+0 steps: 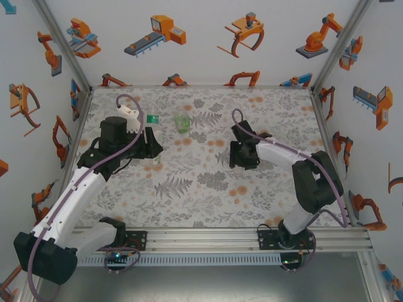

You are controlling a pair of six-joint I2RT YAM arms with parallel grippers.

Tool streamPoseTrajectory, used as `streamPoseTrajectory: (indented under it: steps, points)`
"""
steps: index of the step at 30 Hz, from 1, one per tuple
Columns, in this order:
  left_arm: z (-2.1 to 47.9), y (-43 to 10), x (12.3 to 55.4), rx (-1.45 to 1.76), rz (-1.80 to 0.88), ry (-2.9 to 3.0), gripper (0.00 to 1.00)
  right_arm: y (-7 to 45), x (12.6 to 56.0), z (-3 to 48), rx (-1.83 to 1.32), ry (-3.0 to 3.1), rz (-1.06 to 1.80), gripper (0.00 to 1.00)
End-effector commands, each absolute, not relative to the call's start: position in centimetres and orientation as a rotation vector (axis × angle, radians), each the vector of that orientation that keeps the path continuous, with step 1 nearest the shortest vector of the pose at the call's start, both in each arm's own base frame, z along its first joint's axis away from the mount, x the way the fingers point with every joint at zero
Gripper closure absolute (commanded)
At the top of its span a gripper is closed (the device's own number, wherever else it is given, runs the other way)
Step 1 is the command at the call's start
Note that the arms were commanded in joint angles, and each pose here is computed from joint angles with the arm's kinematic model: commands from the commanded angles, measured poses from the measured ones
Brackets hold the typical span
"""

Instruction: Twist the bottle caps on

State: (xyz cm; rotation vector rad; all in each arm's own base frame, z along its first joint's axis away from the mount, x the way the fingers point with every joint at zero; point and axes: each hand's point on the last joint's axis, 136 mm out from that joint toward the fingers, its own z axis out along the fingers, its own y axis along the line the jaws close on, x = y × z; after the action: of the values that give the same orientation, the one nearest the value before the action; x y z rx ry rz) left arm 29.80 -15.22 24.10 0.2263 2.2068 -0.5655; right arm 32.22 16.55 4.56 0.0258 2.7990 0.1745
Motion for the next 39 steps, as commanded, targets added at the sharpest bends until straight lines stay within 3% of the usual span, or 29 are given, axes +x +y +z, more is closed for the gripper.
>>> streamPoseTrajectory:
  steps: [1, 26, 39]
  points:
    - [25.1, -15.6, 30.1, 0.233, -0.599, 2.173, 1.00, 17.1, 32.9, 4.7, 0.038, 2.778, 0.160, 0.46]
    - [24.3, -16.0, 30.6, 0.227, -0.619, 2.159, 1.00, 17.1, 31.7, 1.6, -0.023, 2.861, 0.107, 0.53]
    - [25.8, -17.0, 31.5, 0.283, -0.653, 2.088, 1.00, 17.3, 31.4, 2.5, -0.074, 2.894, 0.068, 0.53]
